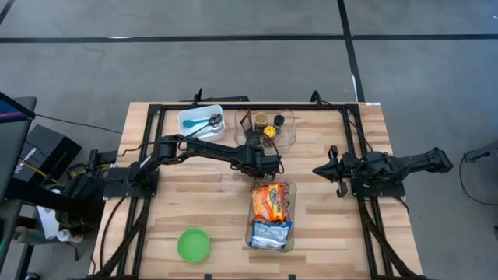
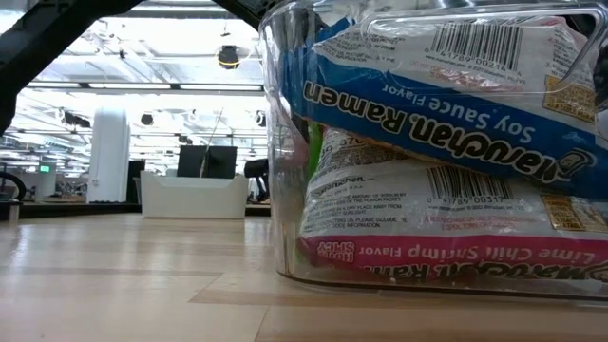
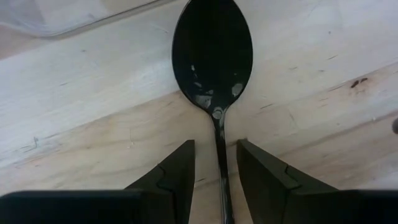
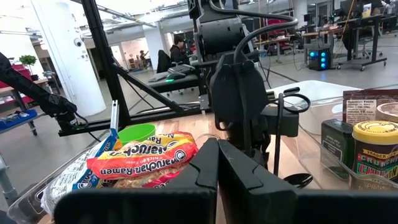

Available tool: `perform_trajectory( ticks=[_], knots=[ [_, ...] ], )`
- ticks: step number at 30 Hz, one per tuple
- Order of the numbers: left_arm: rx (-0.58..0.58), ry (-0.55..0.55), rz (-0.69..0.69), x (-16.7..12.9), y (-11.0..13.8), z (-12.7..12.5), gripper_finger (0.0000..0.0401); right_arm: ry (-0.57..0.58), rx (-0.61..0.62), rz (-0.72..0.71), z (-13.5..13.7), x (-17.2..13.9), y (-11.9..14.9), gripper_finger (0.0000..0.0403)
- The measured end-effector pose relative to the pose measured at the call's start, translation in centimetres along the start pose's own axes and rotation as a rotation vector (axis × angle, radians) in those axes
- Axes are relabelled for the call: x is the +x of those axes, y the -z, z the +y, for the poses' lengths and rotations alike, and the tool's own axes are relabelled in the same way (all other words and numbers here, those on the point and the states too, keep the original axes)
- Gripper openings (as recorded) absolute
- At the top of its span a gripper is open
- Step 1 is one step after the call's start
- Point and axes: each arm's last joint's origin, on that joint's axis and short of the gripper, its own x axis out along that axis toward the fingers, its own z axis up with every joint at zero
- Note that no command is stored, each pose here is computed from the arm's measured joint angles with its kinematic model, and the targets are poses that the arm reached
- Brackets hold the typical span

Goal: Pick & Place Food Item
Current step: Put the black spoon into the white bin

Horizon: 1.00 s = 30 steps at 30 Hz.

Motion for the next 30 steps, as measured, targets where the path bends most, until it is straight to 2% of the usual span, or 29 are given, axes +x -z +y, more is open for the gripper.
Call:
perform_trajectory(
  ticks=[30],
  knots=[
    [-0.004,-0.037,-0.004,0.12,-0.06,0.37,0.0115,0.000,0.000,0.000,0.00,0.00,-0.01,0.0000]
  ],
)
